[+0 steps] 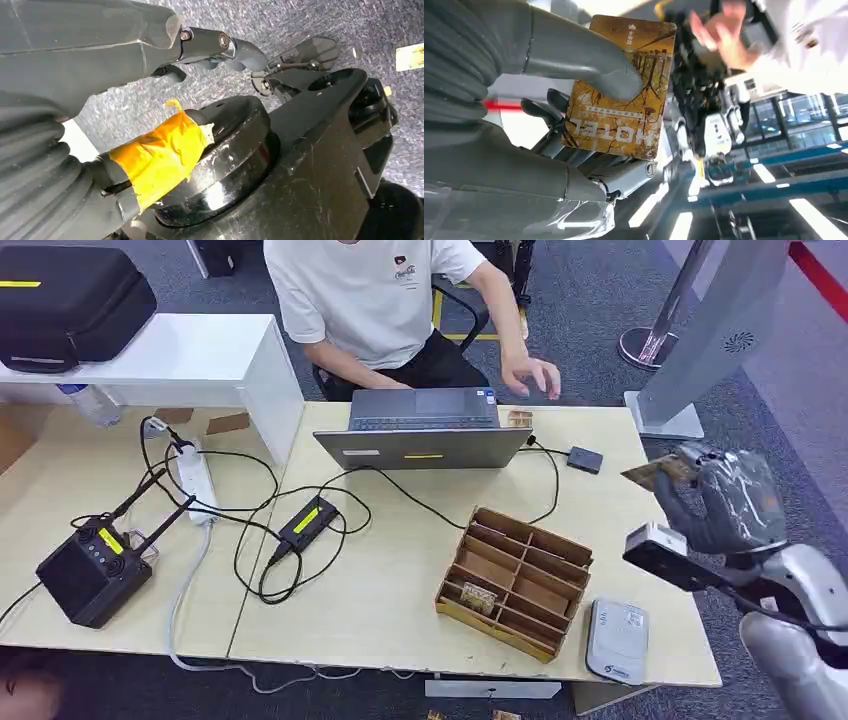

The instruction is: Pass the card to the sensor for recognition and then transmit it.

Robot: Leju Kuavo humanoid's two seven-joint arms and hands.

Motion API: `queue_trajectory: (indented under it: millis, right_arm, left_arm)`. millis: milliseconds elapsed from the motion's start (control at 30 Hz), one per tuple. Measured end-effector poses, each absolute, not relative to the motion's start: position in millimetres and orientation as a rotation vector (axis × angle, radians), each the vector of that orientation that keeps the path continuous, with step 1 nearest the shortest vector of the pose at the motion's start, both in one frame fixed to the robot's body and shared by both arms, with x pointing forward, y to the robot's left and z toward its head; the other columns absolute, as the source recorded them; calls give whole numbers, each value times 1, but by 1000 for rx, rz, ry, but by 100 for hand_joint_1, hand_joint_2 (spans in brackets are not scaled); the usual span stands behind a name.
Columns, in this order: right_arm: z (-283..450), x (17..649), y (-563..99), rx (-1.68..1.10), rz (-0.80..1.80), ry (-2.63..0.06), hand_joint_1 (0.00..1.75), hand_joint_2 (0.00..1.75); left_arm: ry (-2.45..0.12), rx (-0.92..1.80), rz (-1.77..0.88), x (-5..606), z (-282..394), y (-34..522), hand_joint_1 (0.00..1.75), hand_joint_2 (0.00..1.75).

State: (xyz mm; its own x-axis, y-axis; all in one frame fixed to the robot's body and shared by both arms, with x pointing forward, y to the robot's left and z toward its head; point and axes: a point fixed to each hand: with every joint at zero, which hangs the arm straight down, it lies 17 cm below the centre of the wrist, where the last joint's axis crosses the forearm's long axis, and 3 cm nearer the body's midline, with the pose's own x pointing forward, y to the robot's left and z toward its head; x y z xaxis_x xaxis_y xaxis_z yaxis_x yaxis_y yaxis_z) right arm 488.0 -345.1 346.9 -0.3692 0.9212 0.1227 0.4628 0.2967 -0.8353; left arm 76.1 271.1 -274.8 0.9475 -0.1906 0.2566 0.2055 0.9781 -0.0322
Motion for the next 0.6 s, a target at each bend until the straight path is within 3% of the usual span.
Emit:
queue_trajectory:
  millis: [267, 600]
  right_arm:
    - [389, 577, -276, -1375, 978, -1916, 175, 175]
    - [397, 625, -224, -1523, 1036, -1838, 175, 175]
  left_arm:
    - [-273, -67, -305, 86, -273, 270, 0, 175]
    - [-285, -64, -387, 90, -272, 271, 0, 175]
